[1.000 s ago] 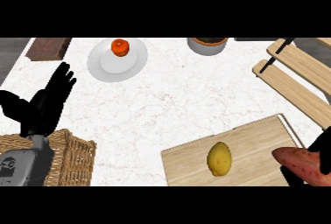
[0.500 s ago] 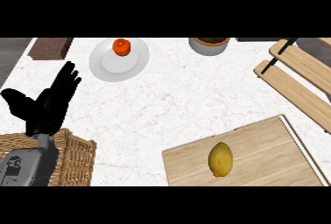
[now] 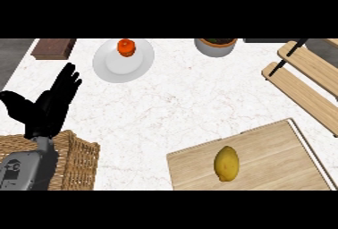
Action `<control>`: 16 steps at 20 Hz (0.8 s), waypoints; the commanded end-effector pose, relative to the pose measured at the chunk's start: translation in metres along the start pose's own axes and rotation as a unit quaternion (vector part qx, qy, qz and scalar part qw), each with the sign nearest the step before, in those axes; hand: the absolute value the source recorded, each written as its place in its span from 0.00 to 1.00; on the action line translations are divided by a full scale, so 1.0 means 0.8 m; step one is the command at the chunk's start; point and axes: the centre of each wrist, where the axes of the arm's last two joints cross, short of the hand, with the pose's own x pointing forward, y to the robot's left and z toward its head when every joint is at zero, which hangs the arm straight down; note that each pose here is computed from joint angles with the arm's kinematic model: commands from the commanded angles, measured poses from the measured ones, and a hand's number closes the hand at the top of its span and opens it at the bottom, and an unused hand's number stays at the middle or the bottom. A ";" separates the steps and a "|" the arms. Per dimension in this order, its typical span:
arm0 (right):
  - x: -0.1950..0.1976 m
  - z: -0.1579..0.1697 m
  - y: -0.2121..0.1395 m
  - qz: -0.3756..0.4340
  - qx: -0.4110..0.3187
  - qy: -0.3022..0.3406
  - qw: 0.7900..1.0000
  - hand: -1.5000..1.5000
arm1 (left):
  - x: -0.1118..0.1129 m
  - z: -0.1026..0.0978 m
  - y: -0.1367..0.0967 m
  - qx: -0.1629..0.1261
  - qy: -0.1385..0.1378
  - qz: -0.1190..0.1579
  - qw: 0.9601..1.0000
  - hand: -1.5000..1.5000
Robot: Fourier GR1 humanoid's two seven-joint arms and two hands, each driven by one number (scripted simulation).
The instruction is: Pick the sweet potato from the tray and place it in the tiered shelf
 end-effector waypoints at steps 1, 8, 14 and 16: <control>-0.040 -0.015 -0.005 0.005 0.010 0.011 1.000 1.00 | 0.006 0.002 -0.010 -0.003 0.005 -0.004 1.000 0.50; -0.070 -0.026 -0.014 0.003 0.006 0.008 1.000 1.00 | 0.028 -0.016 -0.005 0.003 -0.002 -0.005 1.000 0.50; -0.110 -0.034 -0.010 -0.004 -0.037 0.088 0.995 1.00 | 0.004 0.006 -0.013 -0.010 0.002 0.006 1.000 0.50; -0.112 -0.047 -0.031 0.004 -0.063 0.087 0.994 0.00 | 0.019 -0.004 0.001 -0.006 -0.003 0.001 1.000 0.50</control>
